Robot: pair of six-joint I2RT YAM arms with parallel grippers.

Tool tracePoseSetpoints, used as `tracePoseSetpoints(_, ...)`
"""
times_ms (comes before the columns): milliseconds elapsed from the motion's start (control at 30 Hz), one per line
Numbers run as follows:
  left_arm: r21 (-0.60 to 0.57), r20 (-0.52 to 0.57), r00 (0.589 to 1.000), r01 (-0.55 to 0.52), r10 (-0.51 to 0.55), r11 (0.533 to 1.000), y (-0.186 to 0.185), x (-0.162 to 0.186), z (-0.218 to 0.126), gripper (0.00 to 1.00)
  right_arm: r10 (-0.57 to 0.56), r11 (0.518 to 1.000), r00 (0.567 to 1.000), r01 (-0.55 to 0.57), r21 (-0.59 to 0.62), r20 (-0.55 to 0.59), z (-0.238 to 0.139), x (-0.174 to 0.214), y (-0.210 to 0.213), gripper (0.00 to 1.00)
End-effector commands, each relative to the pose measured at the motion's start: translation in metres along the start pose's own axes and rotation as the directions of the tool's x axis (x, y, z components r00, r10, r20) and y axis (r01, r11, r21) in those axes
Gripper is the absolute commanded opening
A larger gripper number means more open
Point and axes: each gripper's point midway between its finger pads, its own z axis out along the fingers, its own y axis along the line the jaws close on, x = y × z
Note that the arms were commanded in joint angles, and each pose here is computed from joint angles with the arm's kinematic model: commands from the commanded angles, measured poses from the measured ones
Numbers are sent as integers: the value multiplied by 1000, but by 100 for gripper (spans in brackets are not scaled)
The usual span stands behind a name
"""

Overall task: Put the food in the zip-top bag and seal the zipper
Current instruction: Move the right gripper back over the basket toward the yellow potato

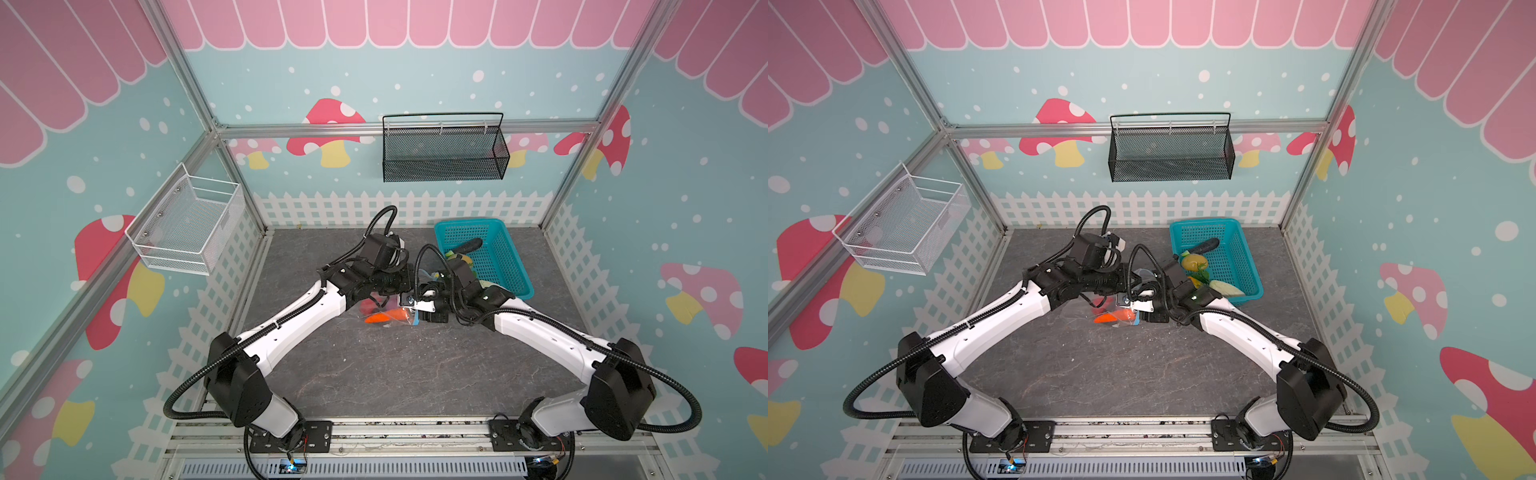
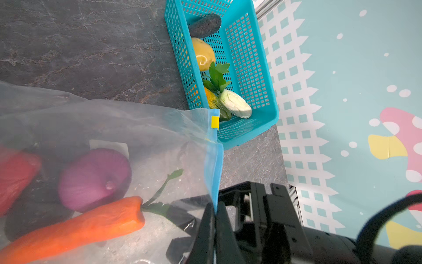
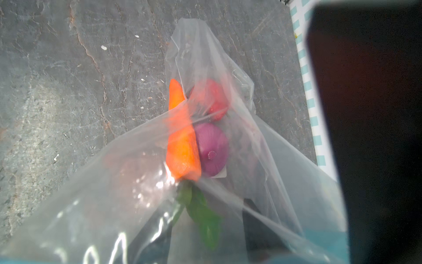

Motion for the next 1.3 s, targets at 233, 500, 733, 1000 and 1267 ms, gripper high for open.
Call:
tracePoseSetpoints(233, -2, -11, 1000, 10, -10, 1000, 4, 3, 0, 0, 111, 961, 990, -130, 243, 92, -72, 0, -49, 56)
tracePoseSetpoints(500, 13, -20, 1000, 10, -9, 1000, 0, 1, 4, 0, 315, 876, 945, -327, 354, 94, -87, 58, -97, 61)
tracePoseSetpoints(733, 34, -43, 999, 12, -10, 999, -5, 3, 9, 0, 404, 849, 914, -385, 362, 23, -73, 124, -132, 63)
tracePoseSetpoints(1000, 42, -50, 999, 17, -15, 999, -7, 3, 9, 0, 412, 871, 906, -360, 334, -96, -43, 179, -151, 67)
tracePoseSetpoints(1267, 37, -65, 998, 27, -25, 999, -5, 5, 16, 0, 390, 902, 905, -337, 269, -173, -9, 204, -167, 69)
